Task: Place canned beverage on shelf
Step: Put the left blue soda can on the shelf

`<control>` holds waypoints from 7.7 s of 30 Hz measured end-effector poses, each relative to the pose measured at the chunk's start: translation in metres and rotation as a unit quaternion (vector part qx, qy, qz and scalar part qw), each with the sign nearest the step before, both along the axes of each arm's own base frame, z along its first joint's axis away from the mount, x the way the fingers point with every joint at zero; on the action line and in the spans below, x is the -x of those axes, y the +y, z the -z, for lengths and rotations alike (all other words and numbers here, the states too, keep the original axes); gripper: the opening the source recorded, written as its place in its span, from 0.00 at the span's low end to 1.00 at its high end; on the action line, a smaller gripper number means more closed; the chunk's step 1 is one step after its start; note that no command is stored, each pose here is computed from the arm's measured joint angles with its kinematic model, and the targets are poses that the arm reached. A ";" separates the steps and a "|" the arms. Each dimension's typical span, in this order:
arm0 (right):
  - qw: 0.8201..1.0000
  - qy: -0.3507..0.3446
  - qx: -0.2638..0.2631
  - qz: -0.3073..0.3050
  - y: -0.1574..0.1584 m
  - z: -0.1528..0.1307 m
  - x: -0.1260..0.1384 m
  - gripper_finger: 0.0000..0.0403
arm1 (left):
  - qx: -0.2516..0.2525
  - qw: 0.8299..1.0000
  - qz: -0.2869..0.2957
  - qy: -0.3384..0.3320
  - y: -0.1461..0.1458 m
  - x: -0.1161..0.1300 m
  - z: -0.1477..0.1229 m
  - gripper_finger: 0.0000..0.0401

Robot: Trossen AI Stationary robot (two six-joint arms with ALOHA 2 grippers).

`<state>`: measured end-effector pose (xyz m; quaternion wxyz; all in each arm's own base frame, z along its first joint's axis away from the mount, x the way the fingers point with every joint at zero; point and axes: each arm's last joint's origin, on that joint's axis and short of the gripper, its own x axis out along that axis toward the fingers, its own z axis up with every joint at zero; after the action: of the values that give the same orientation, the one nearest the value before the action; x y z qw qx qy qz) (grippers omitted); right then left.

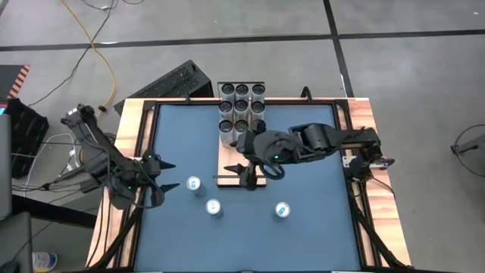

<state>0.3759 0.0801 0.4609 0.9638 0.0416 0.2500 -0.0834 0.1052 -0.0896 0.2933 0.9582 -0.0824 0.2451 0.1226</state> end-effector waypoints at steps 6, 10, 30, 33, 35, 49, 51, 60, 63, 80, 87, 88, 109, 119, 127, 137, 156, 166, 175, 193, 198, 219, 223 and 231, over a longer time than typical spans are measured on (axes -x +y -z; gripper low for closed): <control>0.999 0.037 -0.001 0.007 0.001 0.017 -0.011 0.77 | -0.003 1.000 -0.014 -0.019 0.004 -0.012 0.022 0.77; 0.998 0.065 -0.005 -0.003 0.004 0.032 -0.021 0.77 | -0.003 0.999 -0.002 -0.040 0.002 -0.022 0.026 0.77; 0.994 0.106 -0.017 -0.003 0.006 0.048 -0.027 0.77 | -0.024 1.000 -0.018 0.009 -0.001 -0.055 0.047 0.77; 0.993 0.115 -0.015 -0.002 0.005 0.049 -0.026 0.77 | -0.031 0.999 -0.018 0.019 -0.002 -0.057 0.050 0.77; 0.993 0.118 -0.014 -0.002 0.005 0.050 -0.026 0.77 | -0.038 0.999 -0.022 0.023 -0.003 -0.059 0.053 0.77; 0.993 0.121 -0.014 -0.002 0.005 0.050 -0.025 0.77 | -0.046 0.995 -0.053 0.074 -0.014 -0.074 0.081 0.77; 0.992 0.122 -0.013 -0.002 0.005 0.050 -0.025 0.77 | -0.039 0.995 -0.057 0.076 -0.014 -0.074 0.082 0.77; 0.993 0.115 -0.017 -0.002 0.007 0.049 -0.026 0.77 | -0.001 0.993 -0.052 0.102 -0.012 -0.074 0.084 0.53; 0.994 0.111 -0.012 -0.007 0.007 0.044 -0.021 0.77 | -0.003 0.994 -0.049 0.099 -0.010 -0.072 0.081 0.53; 0.998 0.060 0.014 -0.017 -0.005 -0.005 0.027 0.77 | -0.092 0.985 0.122 0.074 0.061 -0.077 0.012 0.53; 0.996 0.082 0.021 -0.010 -0.012 -0.001 0.027 0.77 | -0.109 0.977 0.166 0.072 0.100 -0.084 0.012 0.53; 0.996 0.083 0.022 -0.008 -0.014 -0.001 0.027 0.77 | -0.111 0.977 0.171 0.063 0.105 -0.085 0.011 0.53; 0.992 0.122 0.034 -0.001 -0.023 0.005 0.030 0.77 | -0.138 0.963 0.228 0.041 0.146 -0.139 0.043 0.53; 0.991 0.127 0.035 0.003 -0.026 0.005 0.030 0.77 | -0.136 0.968 0.208 0.032 0.148 -0.143 0.025 0.57; 0.991 0.127 0.035 0.003 -0.026 0.006 0.030 0.77 | -0.141 0.971 0.191 0.035 0.149 -0.143 0.020 0.75; 0.991 0.127 0.035 0.003 -0.026 0.006 0.030 0.77 | -0.163 0.974 0.155 0.042 0.151 -0.142 0.018 0.70; 0.991 0.127 0.034 -0.005 -0.022 0.006 0.031 0.77 | -0.180 0.977 0.116 0.005 0.147 -0.131 -0.030 0.70; 0.990 0.132 0.042 -0.020 -0.015 0.006 0.033 0.77 | -0.094 0.981 0.172 -0.010 0.103 -0.090 -0.110 0.70; 0.993 0.120 0.005 -0.011 -0.002 0.002 0.040 0.77 | -0.036 0.985 0.162 0.038 0.032 -0.058 -0.121 0.70; 0.986 0.087 0.011 -0.141 0.061 0.042 -0.013 0.77 | 0.036 0.992 0.108 0.054 -0.075 -0.048 -0.086 0.70; 0.983 0.117 0.026 -0.138 0.058 0.030 0.012 0.77 | -0.020 0.998 0.022 0.056 -0.104 -0.080 -0.050 0.70; 0.962 0.198 0.049 -0.180 0.089 0.032 0.052 0.77 | 0.028 0.926 -0.267 0.266 -0.129 -0.219 0.010 0.70; 0.960 0.203 0.053 -0.186 0.089 0.028 0.061 0.77 | 0.118 0.903 -0.288 0.296 -0.123 -0.228 0.010 0.70; 0.960 0.204 0.048 -0.186 0.089 0.025 0.068 0.77 | 0.184 0.868 -0.368 0.280 -0.110 -0.226 -0.001 0.70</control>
<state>0.3078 0.1695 0.4364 0.8917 -0.0694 0.4405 0.0783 0.3313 -0.1991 0.2941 0.7024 -0.3033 0.4733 0.4366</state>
